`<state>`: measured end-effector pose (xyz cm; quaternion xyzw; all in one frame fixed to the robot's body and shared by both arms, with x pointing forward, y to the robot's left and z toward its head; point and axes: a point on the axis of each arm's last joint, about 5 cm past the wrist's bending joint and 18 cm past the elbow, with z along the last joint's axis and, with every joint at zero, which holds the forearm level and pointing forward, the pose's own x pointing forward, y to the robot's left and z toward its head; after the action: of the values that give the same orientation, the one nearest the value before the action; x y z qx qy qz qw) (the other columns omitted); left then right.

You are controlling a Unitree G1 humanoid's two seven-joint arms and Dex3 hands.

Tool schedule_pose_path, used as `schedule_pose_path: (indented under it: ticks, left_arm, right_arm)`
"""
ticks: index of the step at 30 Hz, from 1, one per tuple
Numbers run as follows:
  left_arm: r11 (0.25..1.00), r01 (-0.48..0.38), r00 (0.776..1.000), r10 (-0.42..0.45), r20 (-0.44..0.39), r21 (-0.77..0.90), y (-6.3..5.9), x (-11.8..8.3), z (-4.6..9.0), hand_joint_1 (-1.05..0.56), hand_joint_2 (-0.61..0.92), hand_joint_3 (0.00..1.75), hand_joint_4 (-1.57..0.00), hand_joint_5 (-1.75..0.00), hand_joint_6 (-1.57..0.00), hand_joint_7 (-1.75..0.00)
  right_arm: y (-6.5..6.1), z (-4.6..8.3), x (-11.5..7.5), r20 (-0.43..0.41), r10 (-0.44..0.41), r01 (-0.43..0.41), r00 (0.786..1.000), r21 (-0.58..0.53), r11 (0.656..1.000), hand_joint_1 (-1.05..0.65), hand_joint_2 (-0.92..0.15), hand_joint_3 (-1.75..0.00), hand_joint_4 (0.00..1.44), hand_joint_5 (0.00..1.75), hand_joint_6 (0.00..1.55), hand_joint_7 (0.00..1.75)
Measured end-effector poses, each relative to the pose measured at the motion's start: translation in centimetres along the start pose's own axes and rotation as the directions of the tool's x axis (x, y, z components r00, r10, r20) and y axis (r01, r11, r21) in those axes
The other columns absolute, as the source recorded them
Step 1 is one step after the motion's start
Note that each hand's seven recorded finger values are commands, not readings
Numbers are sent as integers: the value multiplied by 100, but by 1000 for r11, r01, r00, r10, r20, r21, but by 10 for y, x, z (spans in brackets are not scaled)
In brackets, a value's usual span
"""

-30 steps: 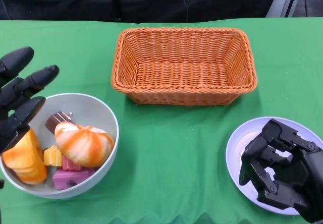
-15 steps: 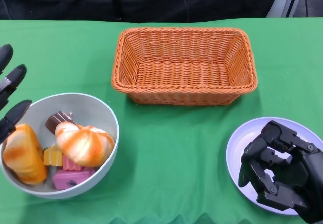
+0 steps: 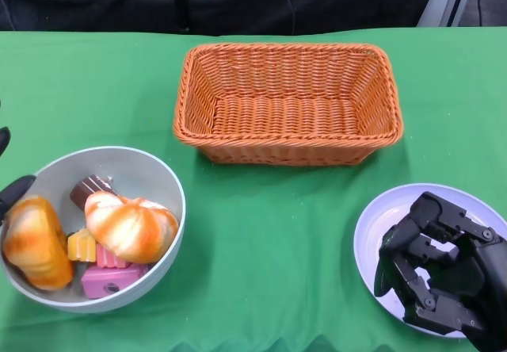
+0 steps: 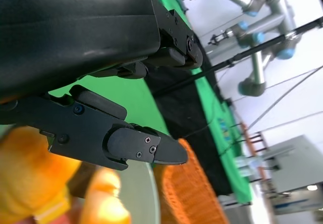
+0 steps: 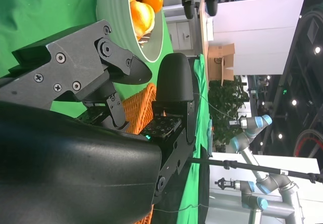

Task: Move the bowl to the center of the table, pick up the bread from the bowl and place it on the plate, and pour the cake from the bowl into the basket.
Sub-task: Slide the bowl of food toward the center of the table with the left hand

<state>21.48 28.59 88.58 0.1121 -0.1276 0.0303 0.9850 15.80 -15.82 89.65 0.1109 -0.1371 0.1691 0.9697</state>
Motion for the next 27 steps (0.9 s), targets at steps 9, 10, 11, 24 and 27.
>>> schedule_pose_path:
  ticks: [9,10,11,24,27]
  left_arm:
    - [985,57,992,-37,-121,163,-3,-1,-11,-63,92,19,-18,0,-26,0]
    - [984,60,991,-39,-130,166,-5,-1,-12,-63,92,19,-18,0,-25,0]
    - [984,65,990,-42,-135,167,-6,-1,-13,-61,92,19,-16,0,-25,0]
    - [982,109,980,-80,-183,153,-14,0,-20,-62,92,21,-14,0,-24,0]
    - [981,120,979,-91,-184,153,-15,1,-19,-63,92,22,-14,0,-22,0]
  right_arm:
    - [0,-1,-1,-5,8,-8,1000,3,1000,-5,-65,-96,71,174,62,137]
    - [0,-1,-2,-6,7,-7,1000,3,1000,-5,-65,-96,71,174,62,137]
    - [0,-1,-2,-7,6,-6,1000,3,1000,-5,-65,-96,71,174,62,137]
    - [0,-1,-4,-12,3,-3,1000,5,1000,-5,-64,-97,72,174,63,138]
    - [0,-1,-4,-12,3,-3,1000,5,1000,-5,-64,-98,72,174,63,138]
